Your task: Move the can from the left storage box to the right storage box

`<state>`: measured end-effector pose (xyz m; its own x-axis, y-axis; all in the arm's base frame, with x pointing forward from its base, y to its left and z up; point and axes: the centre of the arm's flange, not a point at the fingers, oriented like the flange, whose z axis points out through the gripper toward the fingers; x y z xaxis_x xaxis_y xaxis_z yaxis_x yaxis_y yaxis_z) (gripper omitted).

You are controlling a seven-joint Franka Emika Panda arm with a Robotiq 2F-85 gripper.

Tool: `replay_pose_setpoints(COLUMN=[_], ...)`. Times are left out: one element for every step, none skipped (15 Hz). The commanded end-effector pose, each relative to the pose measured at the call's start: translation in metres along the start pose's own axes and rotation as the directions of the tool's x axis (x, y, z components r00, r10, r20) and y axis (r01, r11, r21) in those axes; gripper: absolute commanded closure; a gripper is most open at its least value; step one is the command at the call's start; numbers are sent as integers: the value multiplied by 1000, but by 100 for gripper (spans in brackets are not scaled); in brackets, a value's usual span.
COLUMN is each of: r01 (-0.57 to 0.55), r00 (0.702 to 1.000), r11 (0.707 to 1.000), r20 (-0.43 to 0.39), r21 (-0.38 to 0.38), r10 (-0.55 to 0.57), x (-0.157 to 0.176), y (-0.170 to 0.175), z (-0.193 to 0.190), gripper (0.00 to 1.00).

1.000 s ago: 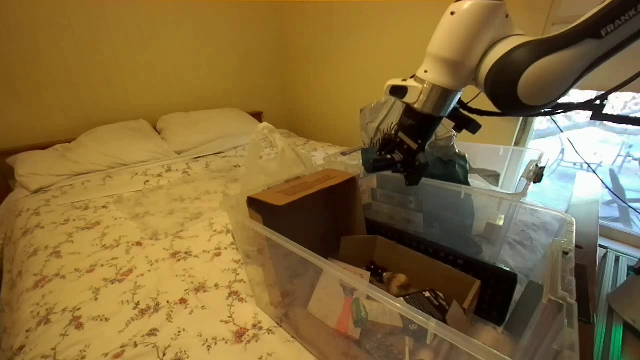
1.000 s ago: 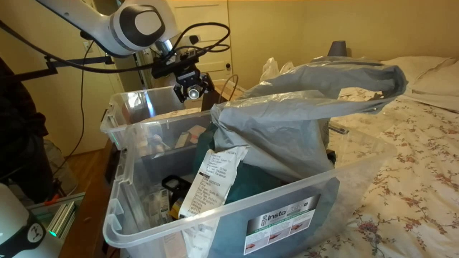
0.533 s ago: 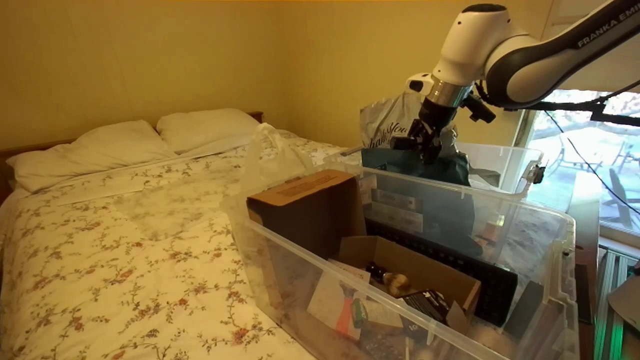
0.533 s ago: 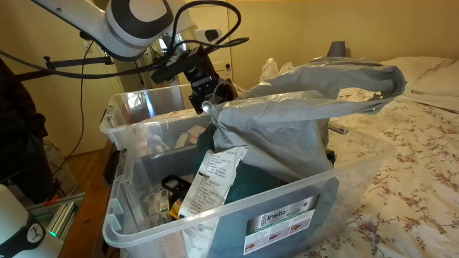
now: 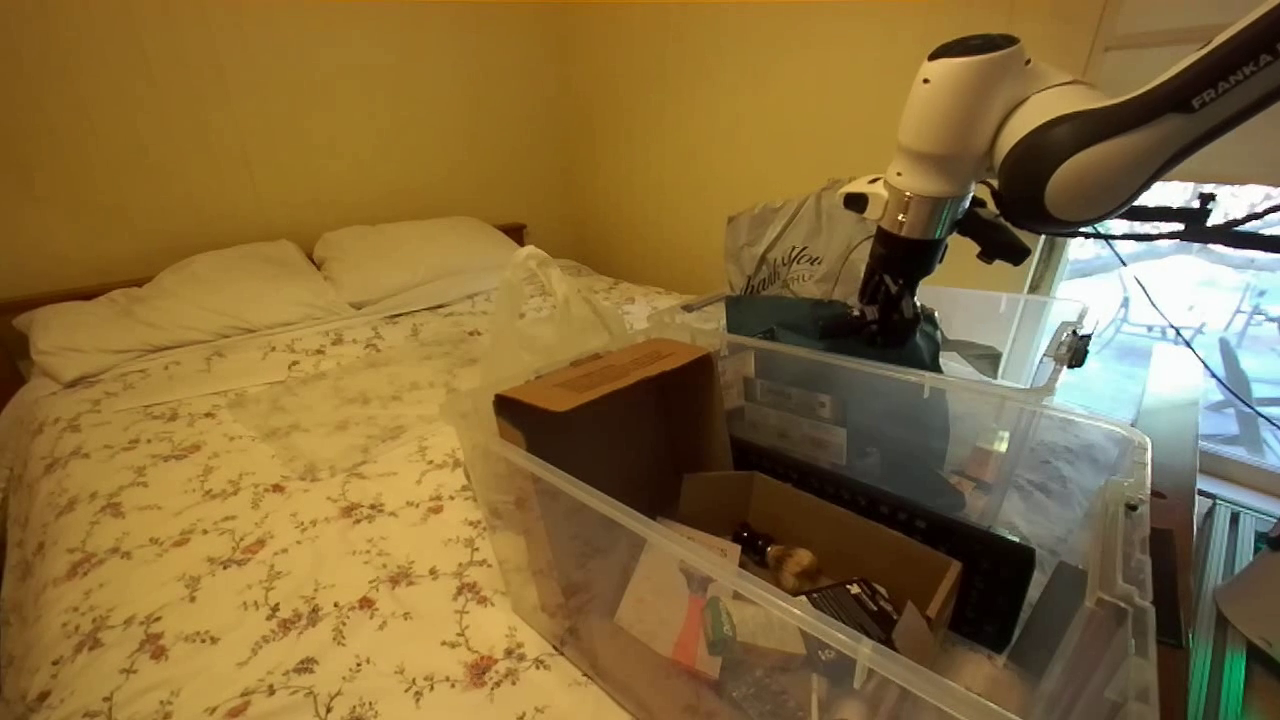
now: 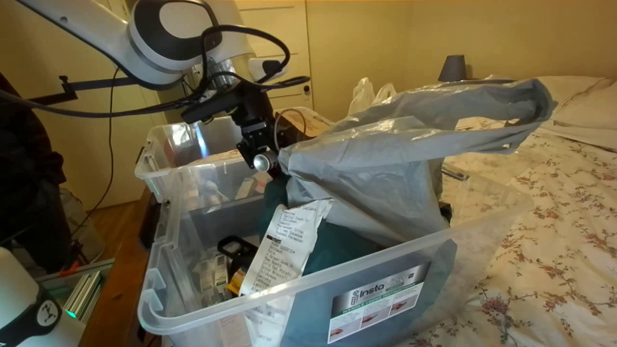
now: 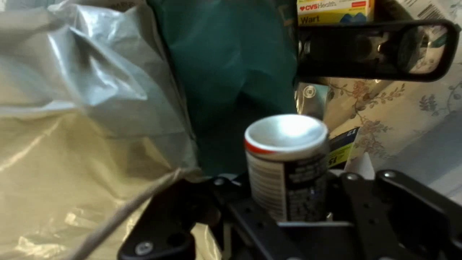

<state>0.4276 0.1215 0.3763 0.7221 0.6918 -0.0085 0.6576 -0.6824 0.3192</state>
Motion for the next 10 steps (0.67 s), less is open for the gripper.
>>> replay_pose_setpoints(r01=[-161,-198,-236,-275,-312,-355,-400,-448,-493,-534], r00=[984,975,964,950,936,917,895,871,843,813], r11=[987,980,972,961,950,935,917,894,870,845], r20=[-74,-99,-129,-152,-176,-197,-217,-229,-245,-262], r21=[11,14,7,-3,-6,-1,-2,-2,8,18], r10=[161,198,235,271,306,348,390,435,480,520], x=[-26,-27,-31,-37,-44,-52,-58,-63,-68,-75], y=[-2,-2,-2,-1,0,2,5,8,13,13], z=[-20,-29,-42,-58,-72,-89,-102,-116,-127,-139], gripper=[53,47,41,33,27,19,13,5,1,0])
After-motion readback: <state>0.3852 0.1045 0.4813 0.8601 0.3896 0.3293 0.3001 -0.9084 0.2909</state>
